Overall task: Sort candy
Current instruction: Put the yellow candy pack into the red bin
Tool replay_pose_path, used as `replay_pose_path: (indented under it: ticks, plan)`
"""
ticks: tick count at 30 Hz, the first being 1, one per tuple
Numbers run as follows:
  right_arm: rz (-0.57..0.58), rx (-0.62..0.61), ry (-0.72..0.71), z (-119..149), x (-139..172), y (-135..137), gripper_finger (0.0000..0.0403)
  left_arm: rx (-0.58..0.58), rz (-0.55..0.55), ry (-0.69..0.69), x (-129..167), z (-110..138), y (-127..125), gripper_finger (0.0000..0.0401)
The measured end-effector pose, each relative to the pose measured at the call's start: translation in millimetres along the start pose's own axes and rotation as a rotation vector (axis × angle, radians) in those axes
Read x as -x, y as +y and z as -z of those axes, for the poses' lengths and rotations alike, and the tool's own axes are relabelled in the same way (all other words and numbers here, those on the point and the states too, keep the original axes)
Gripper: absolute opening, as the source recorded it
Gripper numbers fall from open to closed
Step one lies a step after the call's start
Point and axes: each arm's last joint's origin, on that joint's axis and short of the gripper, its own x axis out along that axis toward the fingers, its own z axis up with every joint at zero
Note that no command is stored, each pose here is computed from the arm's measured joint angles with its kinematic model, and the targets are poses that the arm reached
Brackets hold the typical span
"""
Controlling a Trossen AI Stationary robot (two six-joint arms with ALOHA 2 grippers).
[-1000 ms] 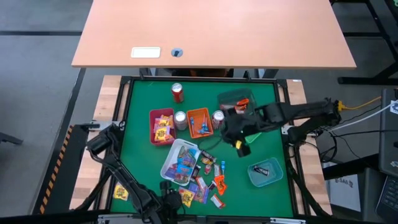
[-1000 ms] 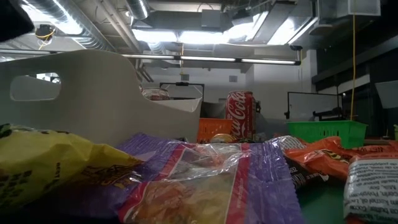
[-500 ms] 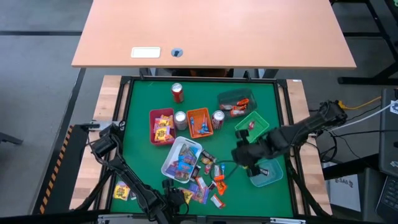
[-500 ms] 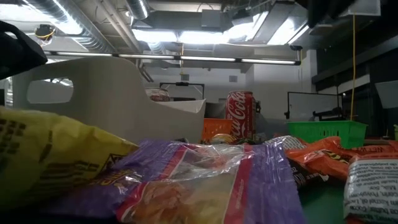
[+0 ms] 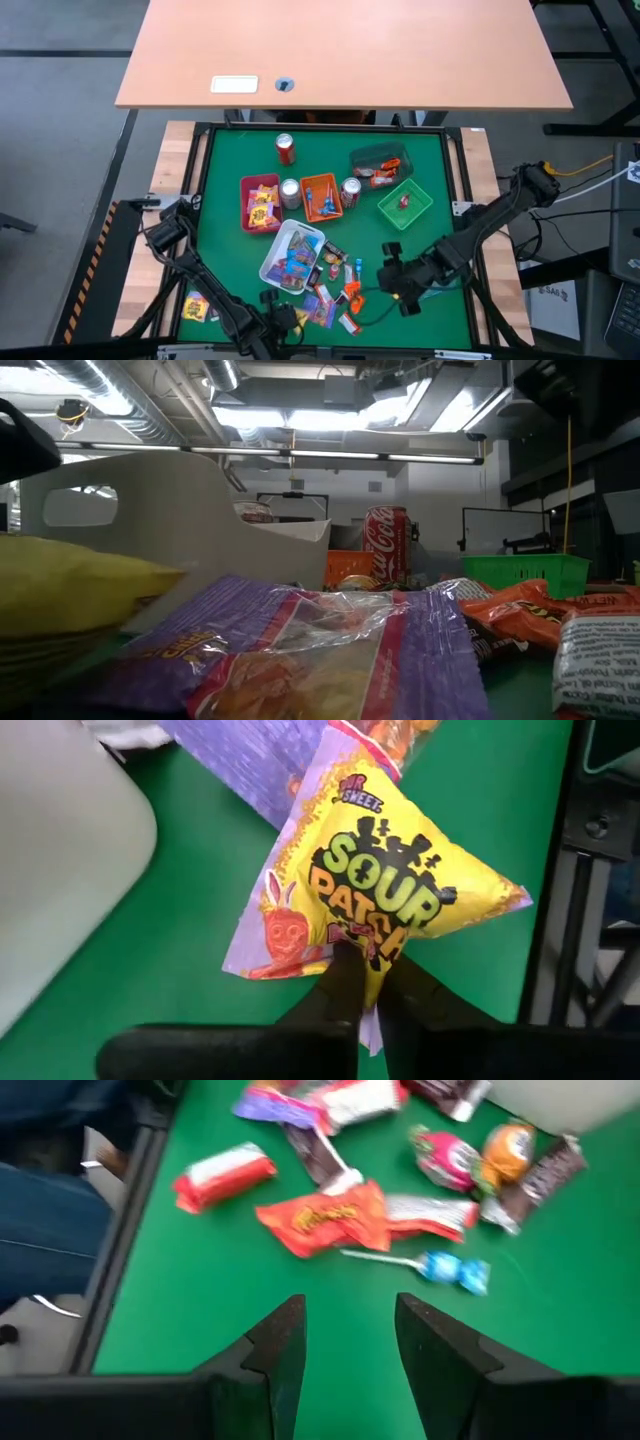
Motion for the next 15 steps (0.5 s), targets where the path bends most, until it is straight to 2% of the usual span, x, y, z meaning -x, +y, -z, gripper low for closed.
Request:
replay_pose_path:
  ticks: [7, 15]
  plan:
    - [-0.052, 0.001, -0.082, 5.8, -9.8, 8.3, 0.0154, 0.019, 0.05, 0.022, 12.7, -3.4, -5.4, 0.0001]
    - [-0.07, -0.166, -0.117, 6.1, -14.2, 7.6, 0.0154, -0.011, 0.153, 0.016, 41.2, -25.6, -26.0, 0.0001]
